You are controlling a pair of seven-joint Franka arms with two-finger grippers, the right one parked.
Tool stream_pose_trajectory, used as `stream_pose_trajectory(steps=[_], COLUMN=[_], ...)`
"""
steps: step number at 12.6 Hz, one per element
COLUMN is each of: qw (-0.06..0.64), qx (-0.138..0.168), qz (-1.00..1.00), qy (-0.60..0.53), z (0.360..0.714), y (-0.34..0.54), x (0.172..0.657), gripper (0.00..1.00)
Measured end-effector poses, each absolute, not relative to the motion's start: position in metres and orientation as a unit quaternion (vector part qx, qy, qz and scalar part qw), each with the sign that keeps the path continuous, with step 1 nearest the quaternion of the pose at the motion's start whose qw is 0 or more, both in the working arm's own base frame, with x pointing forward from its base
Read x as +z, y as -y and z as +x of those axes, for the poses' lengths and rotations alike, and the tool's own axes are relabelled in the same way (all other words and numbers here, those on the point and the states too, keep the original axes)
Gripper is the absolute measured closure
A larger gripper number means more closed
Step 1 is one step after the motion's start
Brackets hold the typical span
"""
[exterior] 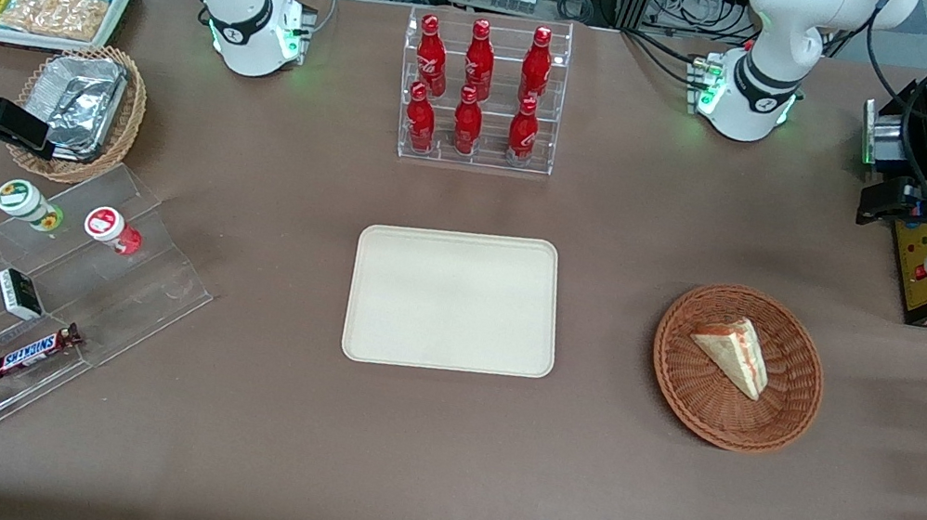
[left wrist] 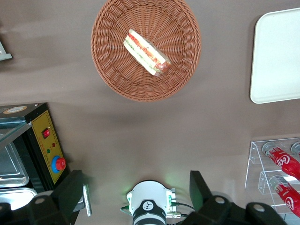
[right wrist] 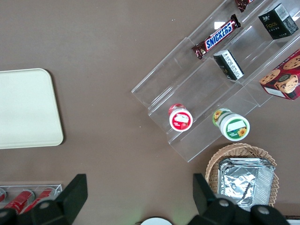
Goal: Place sandwich from basket to tray
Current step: 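Move the left gripper over the wicker basket toward the wrapped sandwich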
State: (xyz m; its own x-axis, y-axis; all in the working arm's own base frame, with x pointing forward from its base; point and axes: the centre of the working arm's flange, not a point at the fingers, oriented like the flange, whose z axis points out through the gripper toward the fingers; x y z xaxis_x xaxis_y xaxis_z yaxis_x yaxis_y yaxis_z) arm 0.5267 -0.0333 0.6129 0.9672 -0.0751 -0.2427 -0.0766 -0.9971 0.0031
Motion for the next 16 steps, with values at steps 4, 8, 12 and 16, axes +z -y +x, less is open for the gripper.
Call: stream_pose_trajectory(steps=[4,8,12,16], qw=[0.004,0.005,0.005,0.009], qx=[0.123,0.125,0.123,0.111], qz=[-0.992,-0.992,-0.992,-0.994], qy=[-0.025,-0.024,-0.017,0.019], z=[0.527,0.534,0.538,0.539], y=[0.032,0.032,0.032,0.032], x=[0.612,0.577,0.531,0.485], gripper=[0.00,0.00,0.00,0.00])
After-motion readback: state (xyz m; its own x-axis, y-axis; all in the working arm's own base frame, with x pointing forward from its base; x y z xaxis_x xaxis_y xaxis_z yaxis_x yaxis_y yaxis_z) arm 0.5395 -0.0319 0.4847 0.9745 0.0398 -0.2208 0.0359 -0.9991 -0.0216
